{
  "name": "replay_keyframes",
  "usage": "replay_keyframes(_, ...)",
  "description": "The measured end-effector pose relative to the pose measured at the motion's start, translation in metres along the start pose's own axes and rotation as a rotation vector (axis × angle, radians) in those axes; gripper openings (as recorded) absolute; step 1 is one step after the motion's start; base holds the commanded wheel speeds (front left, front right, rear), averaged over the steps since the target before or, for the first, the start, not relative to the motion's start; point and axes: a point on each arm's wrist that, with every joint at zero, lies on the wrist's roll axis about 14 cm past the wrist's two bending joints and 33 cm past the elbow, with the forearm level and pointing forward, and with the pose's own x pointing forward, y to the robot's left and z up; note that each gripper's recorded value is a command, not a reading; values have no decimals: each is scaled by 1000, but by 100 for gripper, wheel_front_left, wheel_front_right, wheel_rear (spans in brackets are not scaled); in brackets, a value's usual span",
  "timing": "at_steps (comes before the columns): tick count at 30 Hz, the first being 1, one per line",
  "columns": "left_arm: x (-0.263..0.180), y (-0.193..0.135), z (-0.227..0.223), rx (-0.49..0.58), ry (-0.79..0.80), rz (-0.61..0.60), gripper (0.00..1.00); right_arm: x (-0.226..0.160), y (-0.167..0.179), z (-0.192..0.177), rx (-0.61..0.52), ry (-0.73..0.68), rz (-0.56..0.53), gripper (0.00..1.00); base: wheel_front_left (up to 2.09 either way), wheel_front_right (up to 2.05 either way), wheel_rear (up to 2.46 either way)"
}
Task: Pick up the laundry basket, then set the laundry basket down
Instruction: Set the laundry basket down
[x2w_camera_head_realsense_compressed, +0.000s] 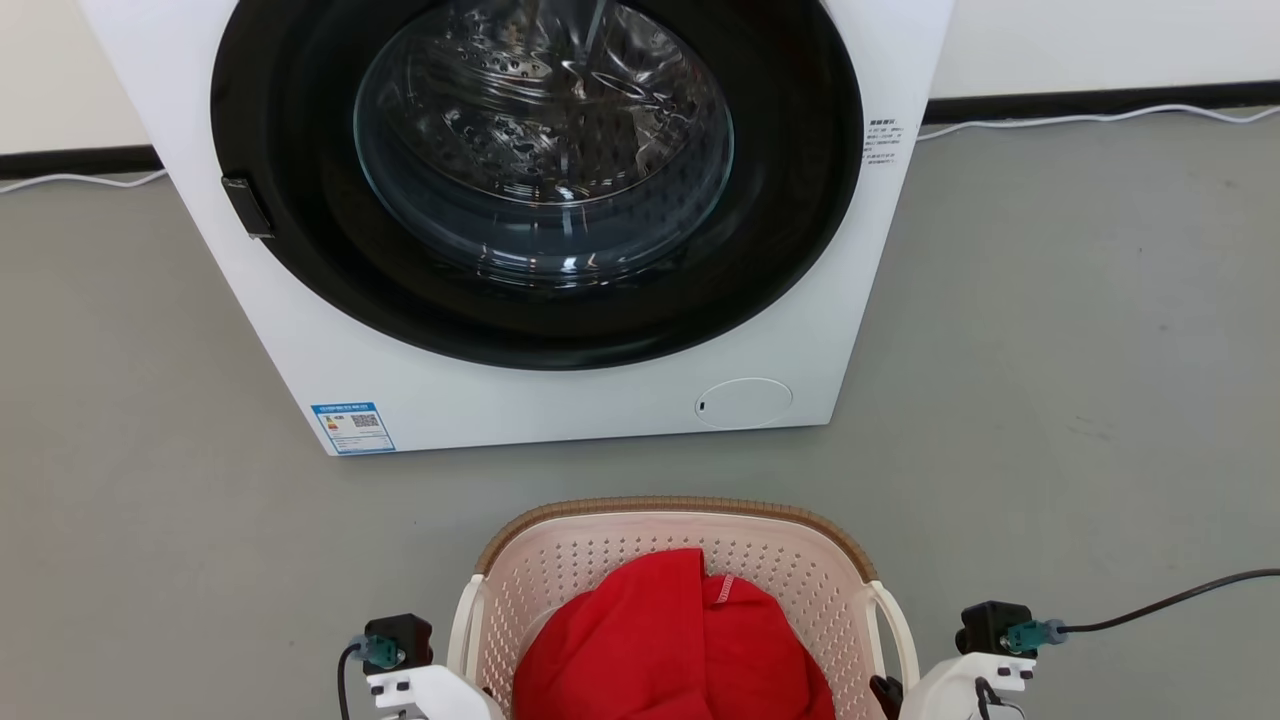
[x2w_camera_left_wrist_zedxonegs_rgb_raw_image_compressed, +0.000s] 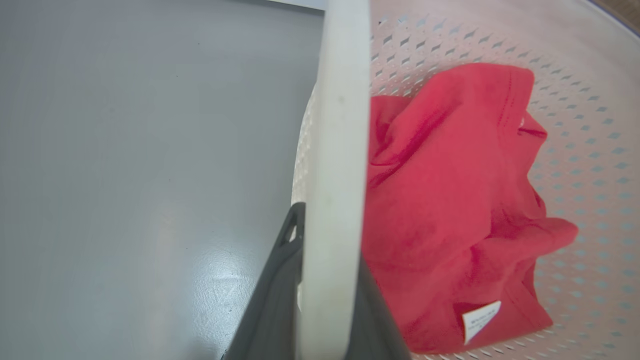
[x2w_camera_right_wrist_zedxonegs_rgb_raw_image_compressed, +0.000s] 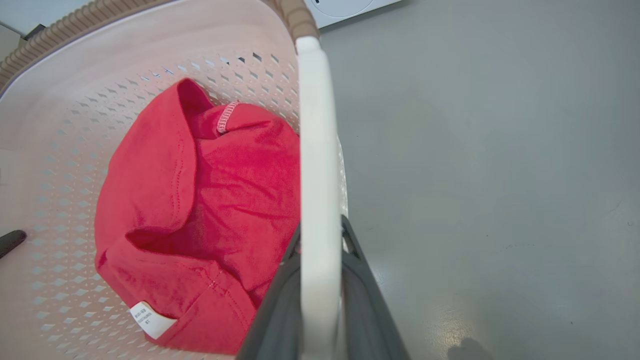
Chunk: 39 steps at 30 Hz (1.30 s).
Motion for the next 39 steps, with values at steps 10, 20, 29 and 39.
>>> replay_keyframes(10, 7, 2, -4, -6, 11, 2, 0, 7, -1, 6, -7, -4, -2, 0, 0, 0, 0)
replay_keyframes(20, 21, 5, 3, 3, 17, 4, 0, 21, -1, 15, -18, 0, 0, 0, 0, 0, 0)
replay_keyframes(29, 42, 10, 16, 6, 7, 9, 0, 41, 0, 30, -18, -1, 8, 0, 0, 0, 0)
replay_keyframes(39, 73, 18, 32, 10, -9, 15, 0, 70, -1, 44, -28, -3, 14, 0, 0, 0, 0)
